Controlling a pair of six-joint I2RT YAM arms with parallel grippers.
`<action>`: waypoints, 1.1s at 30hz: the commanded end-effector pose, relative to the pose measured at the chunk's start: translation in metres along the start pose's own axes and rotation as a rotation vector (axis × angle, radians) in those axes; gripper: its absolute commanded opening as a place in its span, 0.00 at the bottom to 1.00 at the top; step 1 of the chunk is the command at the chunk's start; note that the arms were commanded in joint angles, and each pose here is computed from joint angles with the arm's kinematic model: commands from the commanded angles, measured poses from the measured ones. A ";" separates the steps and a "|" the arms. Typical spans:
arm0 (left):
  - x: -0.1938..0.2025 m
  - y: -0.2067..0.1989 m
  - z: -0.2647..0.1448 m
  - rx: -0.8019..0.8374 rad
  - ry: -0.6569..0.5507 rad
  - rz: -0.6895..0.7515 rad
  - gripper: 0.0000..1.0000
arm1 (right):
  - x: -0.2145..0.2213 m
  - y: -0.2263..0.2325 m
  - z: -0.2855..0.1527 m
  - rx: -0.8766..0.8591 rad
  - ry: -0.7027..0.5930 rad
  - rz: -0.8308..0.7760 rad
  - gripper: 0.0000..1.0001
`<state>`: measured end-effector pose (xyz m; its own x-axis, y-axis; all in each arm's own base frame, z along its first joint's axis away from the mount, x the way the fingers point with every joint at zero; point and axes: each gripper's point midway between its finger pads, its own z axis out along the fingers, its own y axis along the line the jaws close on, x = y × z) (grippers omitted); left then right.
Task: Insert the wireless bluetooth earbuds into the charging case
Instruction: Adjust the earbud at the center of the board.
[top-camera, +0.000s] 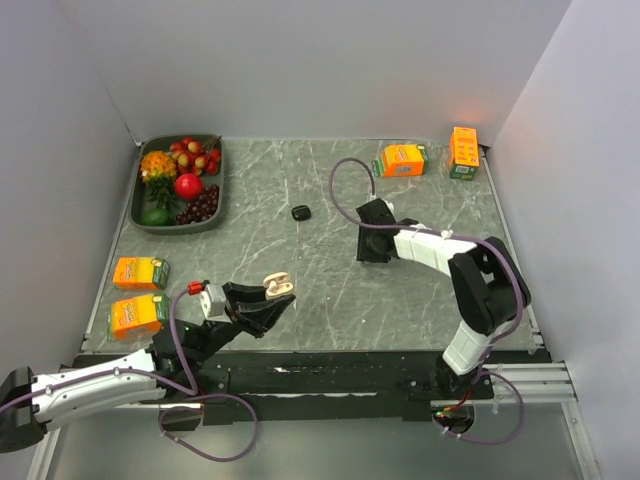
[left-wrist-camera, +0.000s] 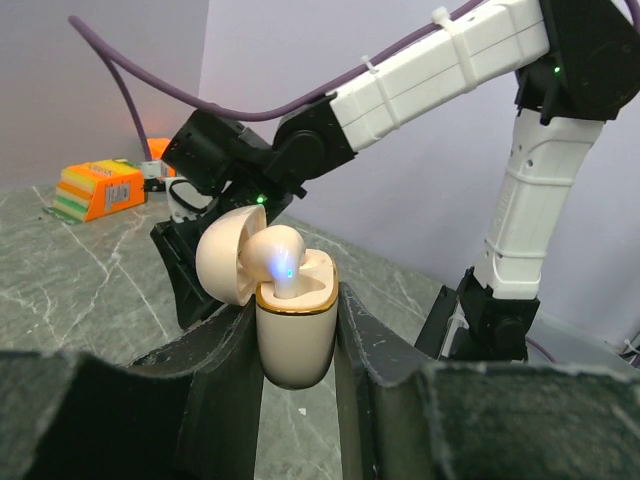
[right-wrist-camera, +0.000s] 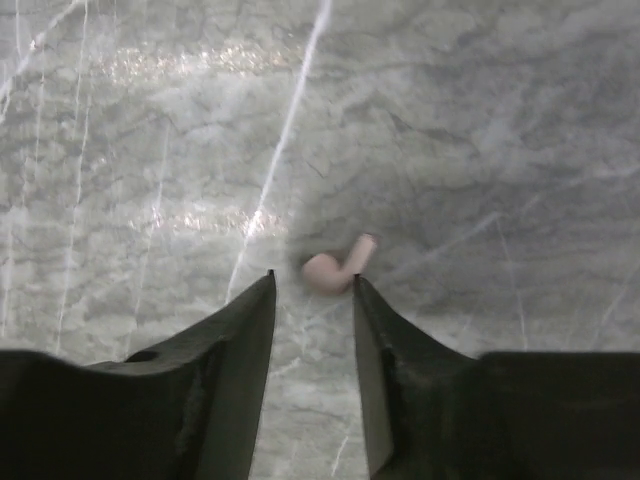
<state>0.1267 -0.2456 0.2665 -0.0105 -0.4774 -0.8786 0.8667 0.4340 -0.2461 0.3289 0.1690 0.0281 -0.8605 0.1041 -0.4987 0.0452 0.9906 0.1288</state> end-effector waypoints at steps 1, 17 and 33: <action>-0.024 -0.006 0.004 0.014 -0.061 -0.015 0.01 | -0.011 0.006 -0.002 0.030 0.002 0.020 0.40; -0.023 -0.008 0.005 0.025 -0.059 -0.018 0.01 | -0.001 0.008 -0.019 -0.004 -0.017 0.055 0.48; -0.021 -0.006 0.004 0.014 -0.050 -0.017 0.01 | -0.002 0.006 0.011 0.065 0.007 0.048 0.40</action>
<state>0.1263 -0.2448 0.2649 -0.0133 -0.4717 -0.8816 0.8659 0.4354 -0.2461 0.3227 0.1704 0.0172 -0.8776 0.1333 -0.4604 0.1007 0.9904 0.0947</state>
